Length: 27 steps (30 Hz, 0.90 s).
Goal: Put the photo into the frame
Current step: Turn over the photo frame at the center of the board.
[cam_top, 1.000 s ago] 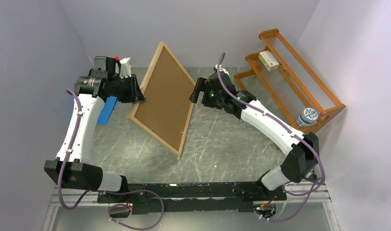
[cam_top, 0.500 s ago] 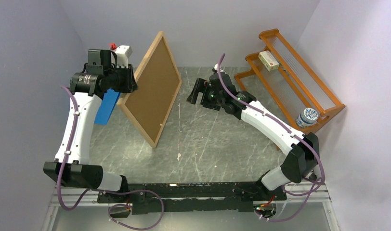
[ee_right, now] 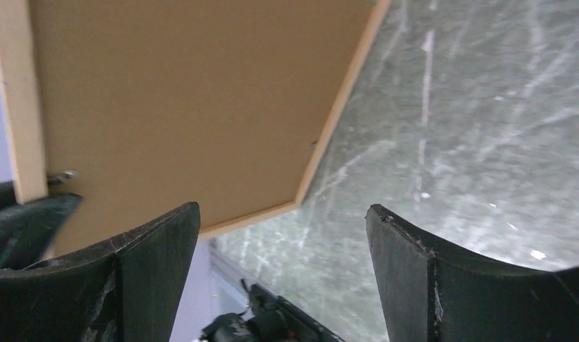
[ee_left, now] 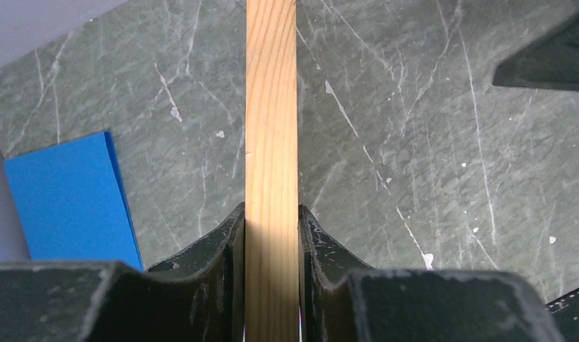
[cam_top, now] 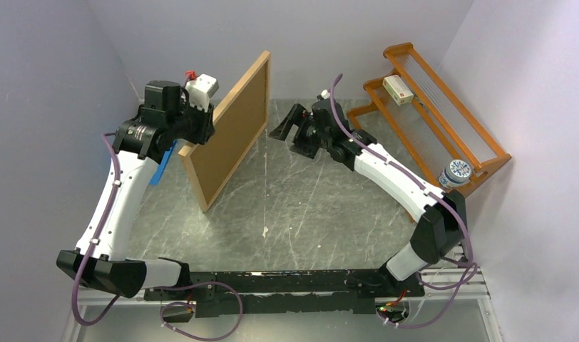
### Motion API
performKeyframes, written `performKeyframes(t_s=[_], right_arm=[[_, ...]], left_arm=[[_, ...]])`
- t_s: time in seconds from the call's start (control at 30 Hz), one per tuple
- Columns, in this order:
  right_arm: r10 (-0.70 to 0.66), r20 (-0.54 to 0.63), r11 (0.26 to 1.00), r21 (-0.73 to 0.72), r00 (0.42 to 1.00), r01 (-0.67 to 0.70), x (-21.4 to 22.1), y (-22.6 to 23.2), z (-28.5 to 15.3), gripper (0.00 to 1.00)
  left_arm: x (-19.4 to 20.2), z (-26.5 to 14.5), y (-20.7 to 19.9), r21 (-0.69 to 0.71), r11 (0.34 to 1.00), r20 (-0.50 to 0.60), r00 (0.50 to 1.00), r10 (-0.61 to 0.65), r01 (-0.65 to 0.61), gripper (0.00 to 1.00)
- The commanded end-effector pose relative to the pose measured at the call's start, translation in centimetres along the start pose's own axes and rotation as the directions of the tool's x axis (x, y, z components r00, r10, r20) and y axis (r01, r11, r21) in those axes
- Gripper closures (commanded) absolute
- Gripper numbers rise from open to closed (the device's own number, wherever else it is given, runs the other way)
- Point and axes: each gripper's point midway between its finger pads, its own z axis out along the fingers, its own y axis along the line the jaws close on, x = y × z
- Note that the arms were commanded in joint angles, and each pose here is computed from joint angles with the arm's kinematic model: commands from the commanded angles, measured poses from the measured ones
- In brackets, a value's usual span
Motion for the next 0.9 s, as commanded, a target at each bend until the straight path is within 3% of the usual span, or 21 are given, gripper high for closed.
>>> performKeyframes(t_s=[0.0, 0.23, 0.67, 0.77, 0.87], right_arm=[[0.073, -0.002, 0.971, -0.229, 0.997, -0.072, -2.3, 7.1, -0.2, 0.11], [0.114, -0.001, 0.927, -0.360, 0.993, -0.107, -3.8, 10.8, -0.4, 0.04], [0.193, -0.042, 0.930, -0.311, 0.980, -0.196, -6.1, 11.8, 2.1, 0.09], [0.193, -0.054, 0.943, -0.266, 0.980, -0.200, -6.1, 11.2, 3.0, 0.11], [0.204, -0.070, 0.953, -0.215, 0.976, -0.215, -5.8, 10.2, 3.5, 0.15]], left_arm=[[-3.3, -1.6, -1.2, 0.013, 0.996, 0.139, 0.986, 0.089, -0.091, 0.97], [-2.3, -1.2, -3.6, 0.087, 0.990, 0.119, 0.988, 0.103, -0.114, 0.92], [-0.2, -0.2, -7.3, 0.179, 0.973, 0.056, 0.989, 0.135, -0.143, 0.88], [0.3, 0.1, -7.8, 0.186, 0.971, 0.036, 0.989, 0.144, -0.148, 0.84], [0.9, 0.2, -8.4, 0.213, 0.965, 0.023, 0.988, 0.153, -0.154, 0.72]])
